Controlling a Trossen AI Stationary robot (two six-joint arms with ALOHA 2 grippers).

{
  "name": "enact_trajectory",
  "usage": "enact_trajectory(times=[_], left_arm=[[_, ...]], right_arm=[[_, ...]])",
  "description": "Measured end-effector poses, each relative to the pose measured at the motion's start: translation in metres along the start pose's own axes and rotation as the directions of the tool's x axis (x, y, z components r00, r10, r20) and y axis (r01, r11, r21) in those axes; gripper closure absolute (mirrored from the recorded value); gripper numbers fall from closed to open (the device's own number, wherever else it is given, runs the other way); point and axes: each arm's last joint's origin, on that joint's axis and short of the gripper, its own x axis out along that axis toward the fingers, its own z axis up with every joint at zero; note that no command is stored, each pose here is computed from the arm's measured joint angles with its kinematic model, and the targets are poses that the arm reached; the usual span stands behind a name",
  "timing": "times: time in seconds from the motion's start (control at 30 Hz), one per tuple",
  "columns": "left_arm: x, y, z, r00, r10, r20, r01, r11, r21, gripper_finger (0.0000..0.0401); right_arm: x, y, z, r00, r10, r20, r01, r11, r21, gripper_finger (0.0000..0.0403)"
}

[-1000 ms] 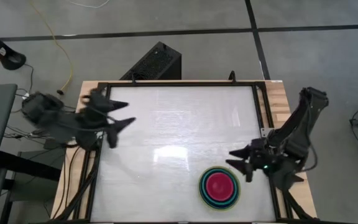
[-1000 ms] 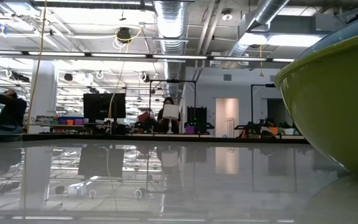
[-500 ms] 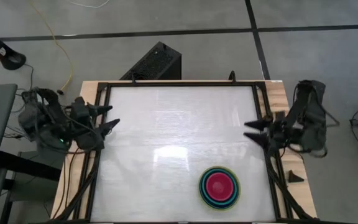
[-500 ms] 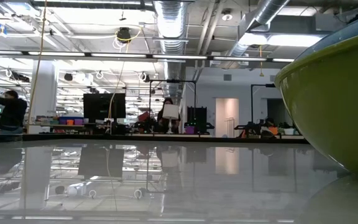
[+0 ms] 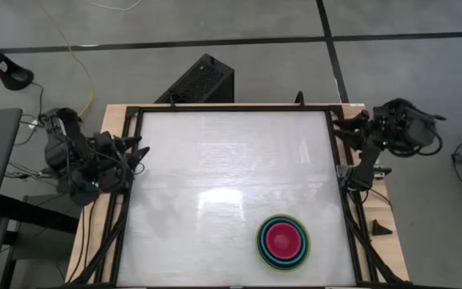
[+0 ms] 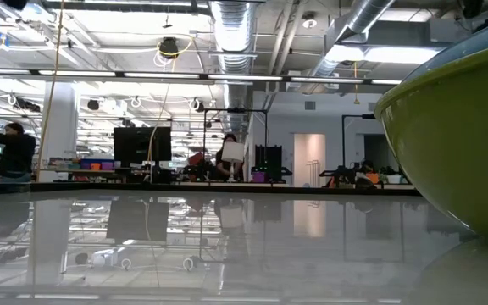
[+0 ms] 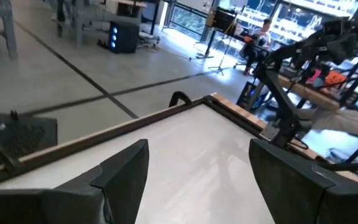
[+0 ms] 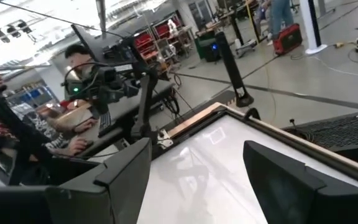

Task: Nest bowls inside each other
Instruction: Return to Home Position

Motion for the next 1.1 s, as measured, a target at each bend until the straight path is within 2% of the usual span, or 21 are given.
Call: enact_trajectory(times=[0.2, 0.3, 0.43, 0.57, 0.77, 1.1], left_arm=[[0.0, 0.025, -0.01, 1.0, -0.02, -0.003, 0.02, 0.998, -0.06, 0.0135], [0.001, 0.034, -0.017, 1.0, -0.023, -0.008, 0.023, 0.997, -0.08, 0.0135], [0.003, 0.041, -0.035, 0.999, -0.031, -0.041, 0.026, 0.993, -0.112, 0.0135], [0.006, 0.042, -0.058, 0.998, -0.038, -0.058, 0.03, 0.99, -0.139, 0.0135], [0.011, 0.044, -0.091, 0.997, -0.049, -0.063, 0.036, 0.979, -0.2, 0.0135], [0.017, 0.043, -0.135, 0.993, -0.081, -0.091, 0.057, 0.969, -0.242, 0.0135]], right_arm=[[-0.004, -0.028, -0.002, 1.0, -0.022, 0.018, 0.022, 1.0, 0.015, 0.0113], [-0.004, -0.04, -0.019, 0.999, -0.03, 0.022, 0.029, 0.999, 0.046, 0.0113], [-0.002, -0.05, -0.055, 0.999, -0.034, 0.016, 0.032, 0.992, 0.12, 0.0113], [0.004, -0.047, -0.094, 1.0, -0.028, 0.014, 0.026, 0.986, 0.163, 0.0113], [0.011, -0.037, -0.137, 1.0, -0.015, 0.018, 0.011, 0.974, 0.227, 0.0113], [0.019, -0.029, -0.194, 0.998, 0.052, 0.028, -0.059, 0.933, 0.356, 0.0113]])
